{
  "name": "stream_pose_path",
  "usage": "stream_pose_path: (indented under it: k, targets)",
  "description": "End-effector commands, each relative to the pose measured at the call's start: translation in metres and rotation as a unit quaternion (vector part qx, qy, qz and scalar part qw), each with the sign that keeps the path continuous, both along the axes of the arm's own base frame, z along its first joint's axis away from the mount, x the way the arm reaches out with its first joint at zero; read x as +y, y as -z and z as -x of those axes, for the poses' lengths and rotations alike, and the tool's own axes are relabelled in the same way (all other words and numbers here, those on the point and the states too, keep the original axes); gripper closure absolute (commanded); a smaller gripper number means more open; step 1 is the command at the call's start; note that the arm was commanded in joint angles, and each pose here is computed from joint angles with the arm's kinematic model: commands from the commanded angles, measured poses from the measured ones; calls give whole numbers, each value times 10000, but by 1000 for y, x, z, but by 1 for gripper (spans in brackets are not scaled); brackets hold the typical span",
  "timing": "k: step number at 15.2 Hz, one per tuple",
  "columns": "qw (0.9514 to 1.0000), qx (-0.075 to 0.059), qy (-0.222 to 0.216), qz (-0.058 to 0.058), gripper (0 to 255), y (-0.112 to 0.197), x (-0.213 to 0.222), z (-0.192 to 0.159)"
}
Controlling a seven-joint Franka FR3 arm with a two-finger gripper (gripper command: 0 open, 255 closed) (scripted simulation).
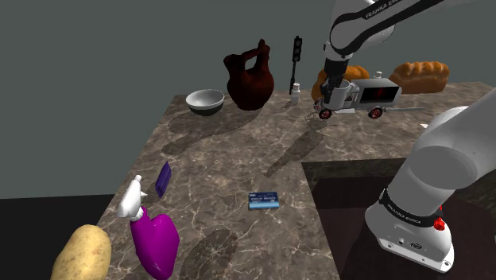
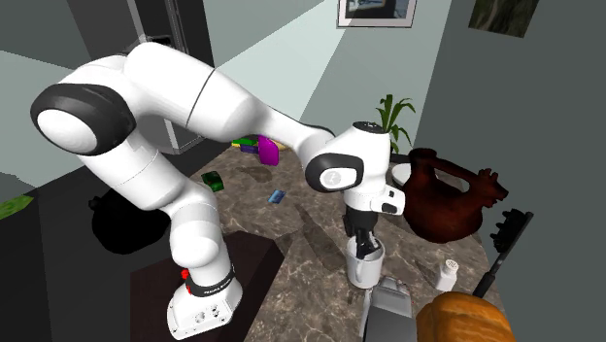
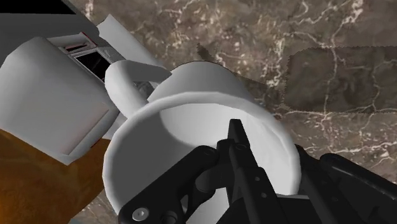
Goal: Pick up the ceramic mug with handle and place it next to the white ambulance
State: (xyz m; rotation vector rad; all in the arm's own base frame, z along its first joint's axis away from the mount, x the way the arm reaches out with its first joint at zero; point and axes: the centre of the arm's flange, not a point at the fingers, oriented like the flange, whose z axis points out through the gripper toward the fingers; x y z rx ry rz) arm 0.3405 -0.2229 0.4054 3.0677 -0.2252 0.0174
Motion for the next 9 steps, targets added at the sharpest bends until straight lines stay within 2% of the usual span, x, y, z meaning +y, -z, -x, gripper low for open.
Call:
stream_pose_path:
  k: [1, 6, 9]
  targets:
    - [10000, 44, 25, -15, 255, 15, -2, 4]
    - [10000, 44, 25, -15, 255, 46, -2, 4]
    - [10000, 44, 25, -15, 255, 46, -2, 4]
